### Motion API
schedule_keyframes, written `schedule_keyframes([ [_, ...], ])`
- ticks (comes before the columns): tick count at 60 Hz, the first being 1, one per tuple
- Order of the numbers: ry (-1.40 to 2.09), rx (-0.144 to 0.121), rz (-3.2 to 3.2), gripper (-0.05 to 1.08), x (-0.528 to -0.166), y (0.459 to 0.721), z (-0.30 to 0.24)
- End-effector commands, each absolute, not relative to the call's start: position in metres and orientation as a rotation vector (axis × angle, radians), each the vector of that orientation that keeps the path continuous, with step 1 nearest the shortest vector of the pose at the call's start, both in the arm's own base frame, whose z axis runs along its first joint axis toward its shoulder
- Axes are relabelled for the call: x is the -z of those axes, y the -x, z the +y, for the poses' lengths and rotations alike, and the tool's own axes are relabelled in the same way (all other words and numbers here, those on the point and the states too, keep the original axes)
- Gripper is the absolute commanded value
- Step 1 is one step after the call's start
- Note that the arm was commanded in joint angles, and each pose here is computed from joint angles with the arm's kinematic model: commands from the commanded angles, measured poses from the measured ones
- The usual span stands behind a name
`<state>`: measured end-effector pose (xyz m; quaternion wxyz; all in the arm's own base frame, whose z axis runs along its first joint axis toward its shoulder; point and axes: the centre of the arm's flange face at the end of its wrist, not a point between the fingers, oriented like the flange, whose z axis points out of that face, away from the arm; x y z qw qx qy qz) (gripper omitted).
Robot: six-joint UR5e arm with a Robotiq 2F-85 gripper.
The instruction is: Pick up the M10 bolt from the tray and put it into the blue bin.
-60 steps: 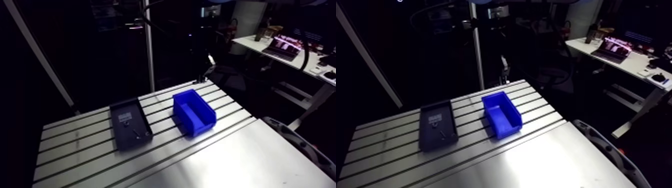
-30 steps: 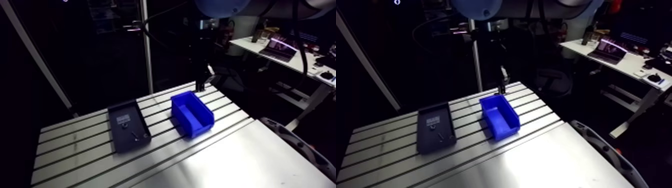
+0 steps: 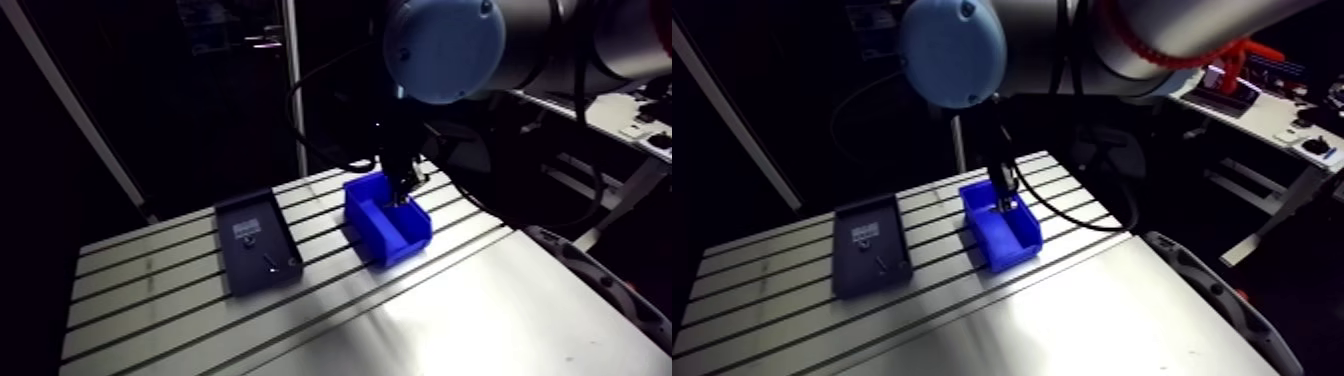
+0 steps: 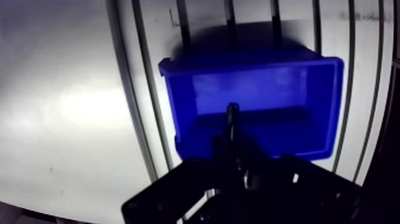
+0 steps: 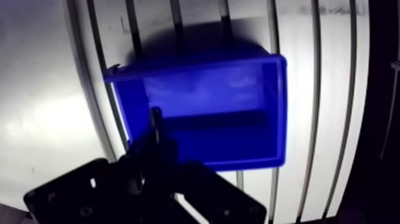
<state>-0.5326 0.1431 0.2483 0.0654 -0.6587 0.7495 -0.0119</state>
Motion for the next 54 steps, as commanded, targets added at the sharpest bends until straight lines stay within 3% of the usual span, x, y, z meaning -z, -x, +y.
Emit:
schedule_keyframes([
  [1,1.968,0.052,2.269,1.05,-0.226,0.532,0.142],
  [16,1.936,0.103,2.272,1.05,-0.201,0.534,0.141],
  [36,1.945,0.079,2.269,1.05,-0.192,0.539,0.140],
  [54,1.946,0.104,2.257,1.05,-0.181,0.540,0.137],
])
